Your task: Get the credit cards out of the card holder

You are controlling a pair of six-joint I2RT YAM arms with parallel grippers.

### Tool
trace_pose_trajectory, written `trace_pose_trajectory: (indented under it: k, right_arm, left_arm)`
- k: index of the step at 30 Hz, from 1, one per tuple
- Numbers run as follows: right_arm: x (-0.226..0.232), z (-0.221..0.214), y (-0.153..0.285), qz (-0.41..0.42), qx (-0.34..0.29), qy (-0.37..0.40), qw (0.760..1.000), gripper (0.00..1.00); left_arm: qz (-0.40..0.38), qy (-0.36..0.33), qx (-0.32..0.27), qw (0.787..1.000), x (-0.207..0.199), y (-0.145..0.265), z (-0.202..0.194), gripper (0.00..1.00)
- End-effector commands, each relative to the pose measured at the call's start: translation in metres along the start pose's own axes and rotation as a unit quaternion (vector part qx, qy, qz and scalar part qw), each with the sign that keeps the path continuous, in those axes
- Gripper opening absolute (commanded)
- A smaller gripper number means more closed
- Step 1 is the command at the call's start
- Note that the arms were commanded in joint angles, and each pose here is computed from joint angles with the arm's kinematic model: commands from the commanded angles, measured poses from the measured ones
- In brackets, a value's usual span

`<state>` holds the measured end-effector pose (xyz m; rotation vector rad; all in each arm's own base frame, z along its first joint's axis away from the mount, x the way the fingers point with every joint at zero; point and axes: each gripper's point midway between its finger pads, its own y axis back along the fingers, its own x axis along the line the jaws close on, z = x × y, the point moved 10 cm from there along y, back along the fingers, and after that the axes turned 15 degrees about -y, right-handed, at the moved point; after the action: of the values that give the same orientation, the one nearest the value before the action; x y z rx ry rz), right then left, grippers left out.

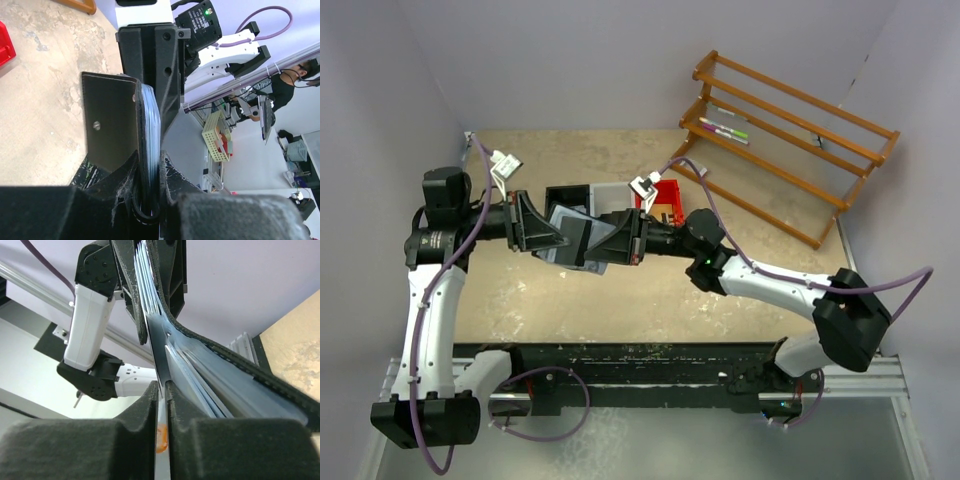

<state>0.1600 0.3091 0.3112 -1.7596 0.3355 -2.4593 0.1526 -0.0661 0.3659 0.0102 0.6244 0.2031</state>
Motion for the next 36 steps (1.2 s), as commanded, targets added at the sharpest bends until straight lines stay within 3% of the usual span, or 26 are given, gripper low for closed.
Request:
trace_pose_trajectory:
  k: [1, 3, 6, 9, 16, 36]
  right_arm:
    - [0.011, 0.016, -0.004, 0.002, -0.027, 0.032, 0.999, 0.25]
    - [0.015, 0.017, -0.007, 0.007, -0.022, 0.031, 0.999, 0.39]
    - [0.021, 0.021, -0.010, 0.024, -0.026, 0.031, 0.999, 0.42]
    - [0.022, 0.025, -0.014, 0.029, -0.026, 0.030, 0.999, 0.36]
    - [0.014, 0.022, -0.013, 0.044, -0.023, 0.016, 0.999, 0.01]
    - [-0.013, 0.010, 0.032, 0.005, -0.070, -0.015, 0.997, 0.00]
  left_arm:
    - [-0.036, -0.023, 0.000, 0.999, -0.016, 0.002, 0.005, 0.14]
    - [-0.033, -0.024, -0.001, 0.999, -0.016, 0.002, 0.006, 0.13]
    - [-0.030, -0.024, -0.001, 0.999, -0.015, 0.002, 0.006, 0.11]
    - [-0.032, -0.023, -0.001, 0.999, -0.016, 0.002, 0.005, 0.11]
    - [-0.034, -0.025, -0.001, 0.999, -0.018, 0.002, 0.007, 0.10]
    - [0.004, -0.045, -0.011, 0.999, -0.014, 0.001, 0.017, 0.11]
